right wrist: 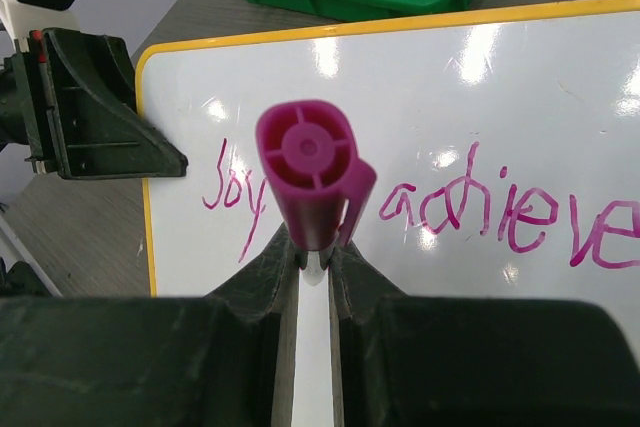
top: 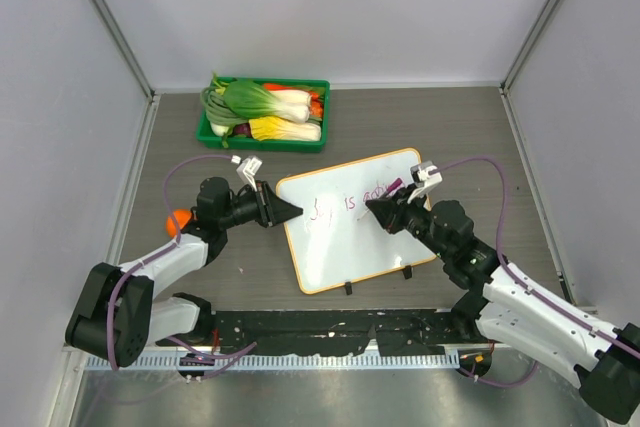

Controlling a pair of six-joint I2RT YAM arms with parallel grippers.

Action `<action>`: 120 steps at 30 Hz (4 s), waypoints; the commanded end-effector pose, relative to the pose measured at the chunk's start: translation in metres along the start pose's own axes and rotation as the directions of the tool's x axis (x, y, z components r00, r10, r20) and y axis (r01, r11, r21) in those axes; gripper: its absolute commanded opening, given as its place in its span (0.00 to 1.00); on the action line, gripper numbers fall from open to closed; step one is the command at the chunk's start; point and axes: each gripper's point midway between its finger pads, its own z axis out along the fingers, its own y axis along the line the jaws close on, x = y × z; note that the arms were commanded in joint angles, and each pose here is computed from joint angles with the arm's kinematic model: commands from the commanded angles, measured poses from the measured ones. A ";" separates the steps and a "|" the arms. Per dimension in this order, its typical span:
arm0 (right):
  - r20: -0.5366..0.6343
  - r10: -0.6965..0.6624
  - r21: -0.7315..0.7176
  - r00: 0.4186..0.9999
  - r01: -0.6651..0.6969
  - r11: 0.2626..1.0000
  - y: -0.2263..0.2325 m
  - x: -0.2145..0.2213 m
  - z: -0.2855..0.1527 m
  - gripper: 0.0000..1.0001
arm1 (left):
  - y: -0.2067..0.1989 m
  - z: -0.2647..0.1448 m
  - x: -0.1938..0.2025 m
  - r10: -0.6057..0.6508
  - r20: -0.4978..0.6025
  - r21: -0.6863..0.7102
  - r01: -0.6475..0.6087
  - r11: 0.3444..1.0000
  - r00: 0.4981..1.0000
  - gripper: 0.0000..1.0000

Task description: Write a sentence on the whiteboard

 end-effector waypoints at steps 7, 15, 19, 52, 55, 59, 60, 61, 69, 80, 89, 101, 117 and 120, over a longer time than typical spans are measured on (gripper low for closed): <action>0.047 -0.013 -0.004 0.999 0.014 1.000 0.001 -0.007 0.004 0.01 | 0.043 -0.003 0.017 0.086 -0.030 -0.162 -0.090 0.983 0.996 0.00; 0.014 -0.012 0.026 1.000 0.011 1.000 -0.007 0.008 0.006 0.01 | 0.043 -0.003 0.017 0.085 -0.028 -0.164 -0.088 0.983 0.996 0.00; 0.002 -0.004 0.080 1.000 0.003 0.997 -0.018 0.014 0.007 0.01 | 0.043 -0.003 0.017 0.085 -0.028 -0.164 -0.088 0.983 0.996 0.00; 0.082 0.024 0.146 0.996 -0.035 0.989 -0.022 -0.017 -0.005 0.01 | 0.042 -0.003 0.016 0.086 -0.026 -0.164 -0.089 0.982 0.996 0.00; 0.120 0.037 0.120 0.992 -0.052 0.991 -0.016 -0.028 -0.008 0.01 | 0.043 -0.004 0.016 0.085 -0.024 -0.168 -0.088 0.982 0.996 0.00; 0.152 0.038 0.146 0.988 -0.061 0.987 -0.021 -0.033 -0.012 0.01 | 0.043 -0.004 0.016 0.086 -0.025 -0.167 -0.089 0.982 0.996 0.00; 0.155 0.040 0.154 0.987 -0.064 0.986 -0.023 -0.033 -0.012 0.01 | 0.043 -0.004 0.016 0.088 -0.025 -0.165 -0.091 0.982 0.996 0.00; 0.152 0.039 0.162 0.988 -0.064 0.985 -0.025 -0.031 -0.012 0.01 | 0.043 -0.003 0.016 0.087 -0.025 -0.165 -0.090 0.982 0.996 0.00; 0.117 0.048 0.171 0.992 -0.068 0.983 -0.028 -0.018 -0.002 0.01 | 0.043 -0.003 0.016 0.083 -0.027 -0.165 -0.087 0.982 0.996 0.00; 0.082 0.037 0.225 0.996 -0.055 0.973 -0.042 -0.002 -0.002 0.01 | 0.043 -0.003 0.016 0.083 -0.029 -0.162 -0.087 0.983 0.996 0.00; 0.028 0.044 0.236 0.999 -0.049 0.970 -0.046 0.014 -0.004 0.01 | 0.042 -0.003 0.017 0.083 -0.031 -0.158 -0.087 0.984 0.996 0.00; -0.026 0.062 0.234 0.998 -0.055 0.971 -0.050 0.036 -0.013 0.01 | 0.043 -0.003 0.017 0.082 -0.030 -0.163 -0.086 0.983 0.996 0.00; 0.056 0.053 0.255 0.997 -0.066 0.965 -0.049 0.010 -0.007 0.01 | 0.043 -0.003 0.018 0.079 -0.031 -0.162 -0.083 0.983 0.996 0.00; 0.067 0.037 0.268 0.997 -0.054 0.962 -0.050 0.002 -0.005 0.01 | 0.043 -0.003 0.018 0.080 -0.032 -0.162 -0.084 0.983 0.996 0.00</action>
